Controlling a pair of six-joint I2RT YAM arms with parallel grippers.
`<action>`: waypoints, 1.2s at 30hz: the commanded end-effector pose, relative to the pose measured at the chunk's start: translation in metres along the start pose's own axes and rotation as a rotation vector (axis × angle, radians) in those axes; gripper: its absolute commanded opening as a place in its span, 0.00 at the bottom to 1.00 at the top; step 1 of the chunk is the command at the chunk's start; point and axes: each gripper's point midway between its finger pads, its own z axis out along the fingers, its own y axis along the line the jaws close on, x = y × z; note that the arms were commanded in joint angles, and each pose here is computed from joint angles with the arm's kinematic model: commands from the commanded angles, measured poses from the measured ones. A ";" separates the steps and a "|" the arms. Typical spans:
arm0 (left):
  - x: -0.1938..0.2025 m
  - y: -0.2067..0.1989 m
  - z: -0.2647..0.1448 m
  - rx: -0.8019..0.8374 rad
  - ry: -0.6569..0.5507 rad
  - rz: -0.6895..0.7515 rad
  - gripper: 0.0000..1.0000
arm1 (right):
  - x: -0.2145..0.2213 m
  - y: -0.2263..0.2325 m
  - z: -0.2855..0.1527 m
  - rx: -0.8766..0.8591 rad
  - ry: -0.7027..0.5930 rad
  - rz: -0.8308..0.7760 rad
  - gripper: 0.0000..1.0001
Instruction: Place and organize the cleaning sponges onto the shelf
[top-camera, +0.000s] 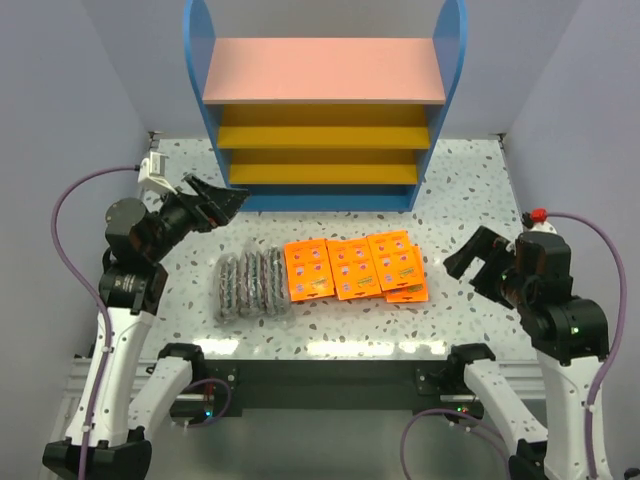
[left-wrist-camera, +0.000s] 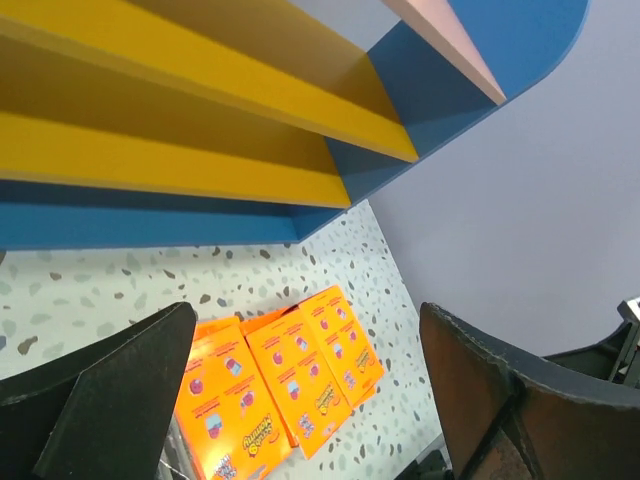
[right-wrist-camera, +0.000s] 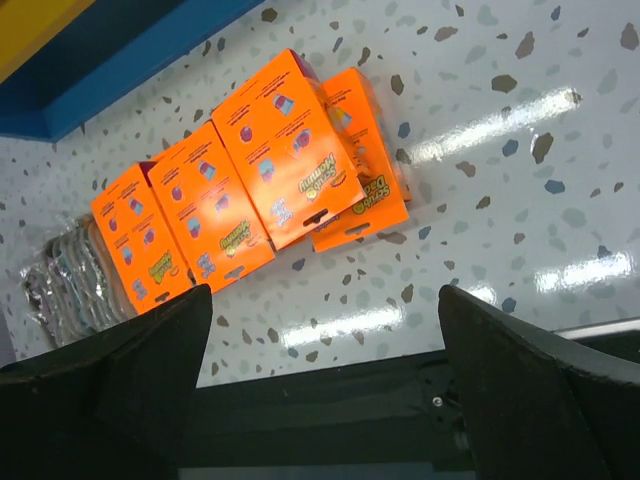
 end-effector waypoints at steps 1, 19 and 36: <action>0.009 -0.007 -0.003 0.028 0.042 -0.037 1.00 | 0.021 0.000 -0.018 -0.026 0.077 0.026 0.99; 0.043 0.005 -0.038 -0.070 0.108 -0.073 1.00 | 0.126 0.017 0.024 -0.266 0.395 0.304 0.90; 0.057 0.020 -0.044 -0.128 0.138 -0.073 1.00 | 0.109 0.035 0.128 -0.389 0.248 0.533 0.73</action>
